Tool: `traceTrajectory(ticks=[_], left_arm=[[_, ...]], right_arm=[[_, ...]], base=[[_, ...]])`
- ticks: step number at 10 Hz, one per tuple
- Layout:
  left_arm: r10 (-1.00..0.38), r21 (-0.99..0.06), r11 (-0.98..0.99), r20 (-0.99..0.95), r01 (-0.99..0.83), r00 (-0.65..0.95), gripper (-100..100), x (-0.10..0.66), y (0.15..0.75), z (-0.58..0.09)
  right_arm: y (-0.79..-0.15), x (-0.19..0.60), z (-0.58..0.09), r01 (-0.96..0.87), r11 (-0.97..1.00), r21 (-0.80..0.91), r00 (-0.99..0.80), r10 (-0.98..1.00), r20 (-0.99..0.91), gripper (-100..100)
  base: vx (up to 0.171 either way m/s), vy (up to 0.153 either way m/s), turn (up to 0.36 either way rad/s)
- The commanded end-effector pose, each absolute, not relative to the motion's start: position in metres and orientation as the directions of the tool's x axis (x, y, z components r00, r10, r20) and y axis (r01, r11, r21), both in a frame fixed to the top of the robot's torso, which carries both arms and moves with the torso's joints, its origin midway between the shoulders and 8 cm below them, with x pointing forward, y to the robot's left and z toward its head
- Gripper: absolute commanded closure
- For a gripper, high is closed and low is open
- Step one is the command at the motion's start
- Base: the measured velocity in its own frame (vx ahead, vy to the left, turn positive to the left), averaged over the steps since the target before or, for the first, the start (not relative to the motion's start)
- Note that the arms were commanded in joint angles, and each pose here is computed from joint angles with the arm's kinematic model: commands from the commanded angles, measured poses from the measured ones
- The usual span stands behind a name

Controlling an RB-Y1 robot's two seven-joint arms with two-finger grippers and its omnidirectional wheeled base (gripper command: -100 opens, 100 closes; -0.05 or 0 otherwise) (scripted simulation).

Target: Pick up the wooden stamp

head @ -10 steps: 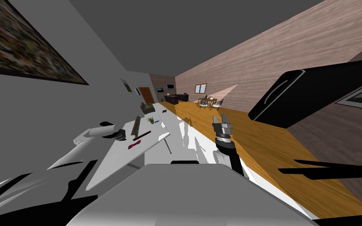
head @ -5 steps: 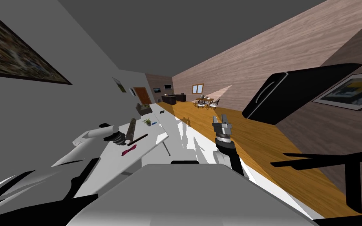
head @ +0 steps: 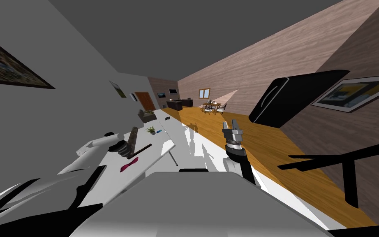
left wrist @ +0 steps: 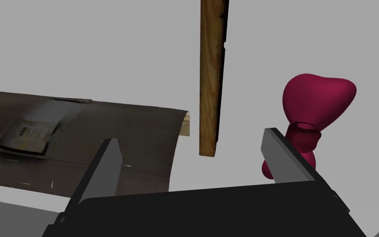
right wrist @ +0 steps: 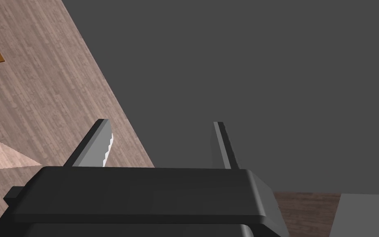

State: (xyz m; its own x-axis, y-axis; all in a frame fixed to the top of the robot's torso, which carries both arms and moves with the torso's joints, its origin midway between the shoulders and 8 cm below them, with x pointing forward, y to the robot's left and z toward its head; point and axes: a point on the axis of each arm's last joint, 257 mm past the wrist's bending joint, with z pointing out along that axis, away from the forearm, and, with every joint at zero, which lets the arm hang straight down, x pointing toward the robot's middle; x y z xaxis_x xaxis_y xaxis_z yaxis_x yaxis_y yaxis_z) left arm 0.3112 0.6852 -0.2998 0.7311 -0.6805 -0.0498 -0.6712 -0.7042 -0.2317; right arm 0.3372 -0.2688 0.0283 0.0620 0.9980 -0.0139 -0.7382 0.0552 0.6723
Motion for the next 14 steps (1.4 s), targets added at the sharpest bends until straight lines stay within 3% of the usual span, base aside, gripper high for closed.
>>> traceTrajectory(ticks=[1, 7, 8, 9, 10, 12, 13, 14], left_arm=[[-0.676, -0.197, -0.716, -0.044, -0.670, 0.735, -100, 0.305, 0.681, -0.305], [-0.648, 0.008, -0.762, -0.012, -0.648, 0.762, -100, 0.264, 0.644, -0.328], [-0.651, -0.014, -0.759, -0.015, -0.651, 0.759, -100, 0.270, 0.647, -0.327], [-0.651, -0.009, -0.759, -0.014, -0.651, 0.759, 0, 0.269, 0.646, -0.327], [-0.652, -0.014, -0.758, -0.013, -0.652, 0.758, -100, 0.270, 0.643, -0.340], [-0.653, -0.012, -0.757, -0.013, -0.653, 0.757, -100, 0.270, 0.643, -0.341], [-0.653, -0.014, -0.757, -0.013, -0.653, 0.757, 100, 0.271, 0.643, -0.342], [-0.653, -0.014, -0.757, -0.013, -0.653, 0.757, 100, 0.271, 0.643, -0.342]], right_arm=[[-0.269, 0.337, 0.028, -0.738, 0.055, 0.672, 0.062, 0.998, -0.014, 0], [-0.269, 0.337, 0.028, -0.738, 0.055, 0.672, 0.062, 0.998, -0.014, 0], [-0.269, 0.337, 0.028, -0.738, 0.055, 0.672, 0.062, 0.998, -0.014, 0], [-0.269, 0.337, 0.028, -0.738, 0.055, 0.672, 0.062, 0.998, -0.014, 0], [-0.269, 0.337, 0.028, -0.738, 0.055, 0.672, 0.062, 0.998, -0.014, 0], [-0.269, 0.337, 0.028, -0.738, 0.055, 0.672, 0.062, 0.998, -0.014, 0], [-0.269, 0.337, 0.028, -0.738, 0.055, 0.672, 0.062, 0.998, -0.014, 0], [-0.269, 0.337, 0.028, -0.738, 0.055, 0.672, 0.062, 0.998, -0.014, 0]], base=[[0.040, 0.017, -0.059], [0.046, 0.020, -0.091], [0.021, 0.013, -0.023], [0.000, 0.000, 0.000], [-0.004, 0.008, 0.008], [-0.006, 0.011, 0.004], [0.000, 0.000, 0.000], [0.000, 0.000, 0.000]])
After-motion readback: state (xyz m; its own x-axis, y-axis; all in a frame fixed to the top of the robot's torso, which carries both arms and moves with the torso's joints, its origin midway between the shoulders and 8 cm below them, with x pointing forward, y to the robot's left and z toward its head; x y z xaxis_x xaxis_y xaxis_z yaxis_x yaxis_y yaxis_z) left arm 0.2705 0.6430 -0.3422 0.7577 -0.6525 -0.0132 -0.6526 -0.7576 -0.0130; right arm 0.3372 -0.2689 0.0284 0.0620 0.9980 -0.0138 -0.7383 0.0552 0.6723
